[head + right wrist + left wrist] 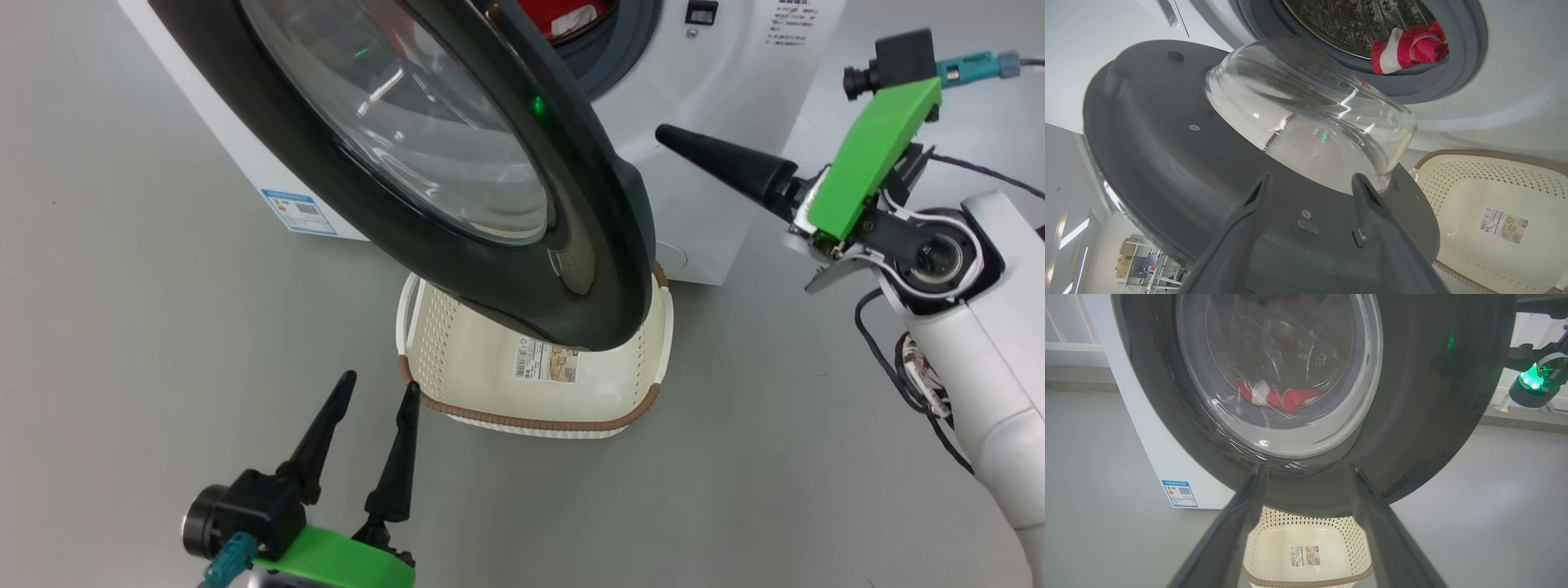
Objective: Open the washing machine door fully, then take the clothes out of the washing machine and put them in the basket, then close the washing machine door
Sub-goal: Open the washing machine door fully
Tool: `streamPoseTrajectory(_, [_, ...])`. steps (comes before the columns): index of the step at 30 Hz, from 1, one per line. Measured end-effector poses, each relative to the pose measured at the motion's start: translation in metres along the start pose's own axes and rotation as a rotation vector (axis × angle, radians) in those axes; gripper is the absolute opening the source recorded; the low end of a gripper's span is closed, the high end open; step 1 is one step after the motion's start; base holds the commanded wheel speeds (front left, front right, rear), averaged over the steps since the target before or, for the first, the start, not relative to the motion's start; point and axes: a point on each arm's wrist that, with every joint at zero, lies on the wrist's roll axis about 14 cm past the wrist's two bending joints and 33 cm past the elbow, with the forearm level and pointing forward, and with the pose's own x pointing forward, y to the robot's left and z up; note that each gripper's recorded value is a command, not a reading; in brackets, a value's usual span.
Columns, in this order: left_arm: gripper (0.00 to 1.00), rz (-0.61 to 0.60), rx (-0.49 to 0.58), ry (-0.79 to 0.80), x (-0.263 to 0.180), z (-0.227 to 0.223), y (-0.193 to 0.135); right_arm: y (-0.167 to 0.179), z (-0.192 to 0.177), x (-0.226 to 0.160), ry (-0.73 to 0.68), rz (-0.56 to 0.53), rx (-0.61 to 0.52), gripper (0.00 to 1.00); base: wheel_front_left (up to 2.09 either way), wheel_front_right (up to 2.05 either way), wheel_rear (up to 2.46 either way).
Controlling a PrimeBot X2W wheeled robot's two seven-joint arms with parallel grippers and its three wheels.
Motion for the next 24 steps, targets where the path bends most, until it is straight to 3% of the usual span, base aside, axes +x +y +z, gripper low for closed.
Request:
streamPoseTrajectory(11, [1.00,-0.005,-0.004,-0.032,0.000,0.010,0.000,-0.046,-0.018,-0.044,-0.101,-0.127,0.042,1.00,0.00,0.00,0.00])
streamPoseTrajectory(24, [1.00,0.003,-0.010,-0.026,-0.007,0.006,0.002,-0.077,-0.046,-0.098,-0.248,-0.229,0.094,1.00,0.00,0.00,0.00])
